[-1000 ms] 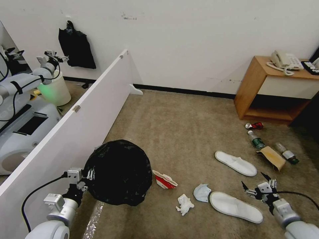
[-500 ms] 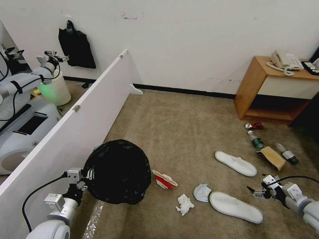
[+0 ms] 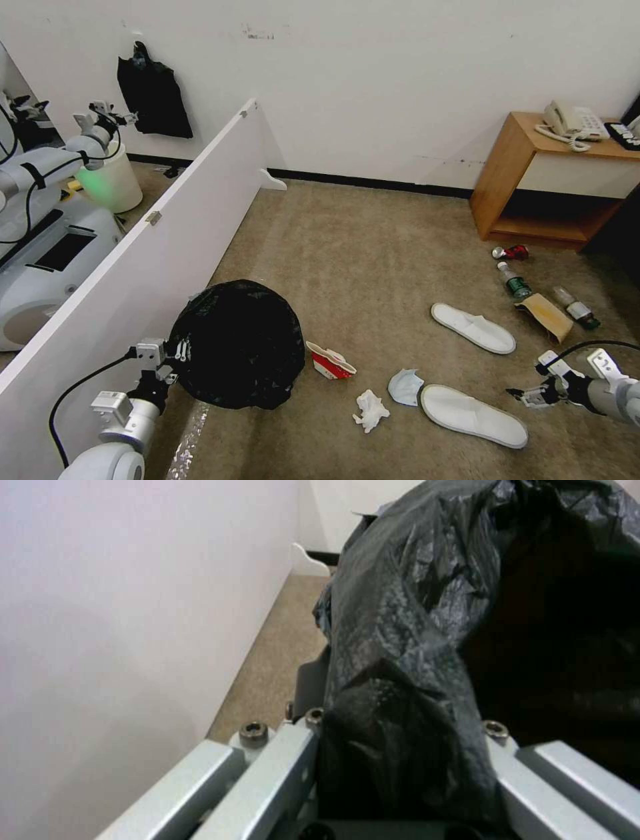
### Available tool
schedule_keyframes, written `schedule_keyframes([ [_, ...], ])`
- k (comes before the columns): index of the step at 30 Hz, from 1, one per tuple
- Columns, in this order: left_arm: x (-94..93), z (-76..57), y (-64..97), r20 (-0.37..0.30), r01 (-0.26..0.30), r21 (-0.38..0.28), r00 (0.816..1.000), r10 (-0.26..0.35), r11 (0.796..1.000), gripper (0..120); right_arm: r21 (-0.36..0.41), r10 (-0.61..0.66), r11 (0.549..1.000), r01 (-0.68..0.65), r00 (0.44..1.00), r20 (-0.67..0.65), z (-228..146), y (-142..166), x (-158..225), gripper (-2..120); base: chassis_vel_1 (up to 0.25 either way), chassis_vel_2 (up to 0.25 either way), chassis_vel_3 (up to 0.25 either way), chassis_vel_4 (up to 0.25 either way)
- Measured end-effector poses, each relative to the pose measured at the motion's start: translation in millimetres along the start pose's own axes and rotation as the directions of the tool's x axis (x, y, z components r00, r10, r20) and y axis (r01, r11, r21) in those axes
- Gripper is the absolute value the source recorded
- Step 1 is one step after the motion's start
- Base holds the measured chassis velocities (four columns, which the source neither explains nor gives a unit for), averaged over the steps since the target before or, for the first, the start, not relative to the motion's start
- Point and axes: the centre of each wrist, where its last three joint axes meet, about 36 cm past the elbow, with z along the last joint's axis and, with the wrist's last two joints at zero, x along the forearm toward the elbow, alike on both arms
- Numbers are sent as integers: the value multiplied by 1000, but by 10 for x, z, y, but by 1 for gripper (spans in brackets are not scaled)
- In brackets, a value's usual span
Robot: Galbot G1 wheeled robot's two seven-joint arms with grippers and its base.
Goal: Pick up the trash bin, then pick up the garbage from the floor and place it into the trash bin.
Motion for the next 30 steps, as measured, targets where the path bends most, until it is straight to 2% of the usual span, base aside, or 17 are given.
schedule_keyframes([
  [3,5,-10,3,2,0,-2,1000,0,1000,4,-14,-16,1000,16,1000,-4,27,59,-101,100,0,0,0,0],
  [8,25,-21,-13,8,7,6,1000,-7,1000,4,-59,-70,996,70,998,-3,46,364,-470,100,0,0,0,0],
  [14,58,-23,-14,14,21,14,1000,-21,1000,4,-55,-113,992,111,993,-30,99,574,-727,100,0,0,0,0],
  [22,64,11,9,18,33,23,999,-33,999,4,-42,-142,989,140,989,-34,33,664,-973,100,0,0,0,0],
  [30,44,31,67,19,40,32,999,-41,999,4,-37,-145,989,143,988,-51,103,626,-1169,100,0,0,0,0],
])
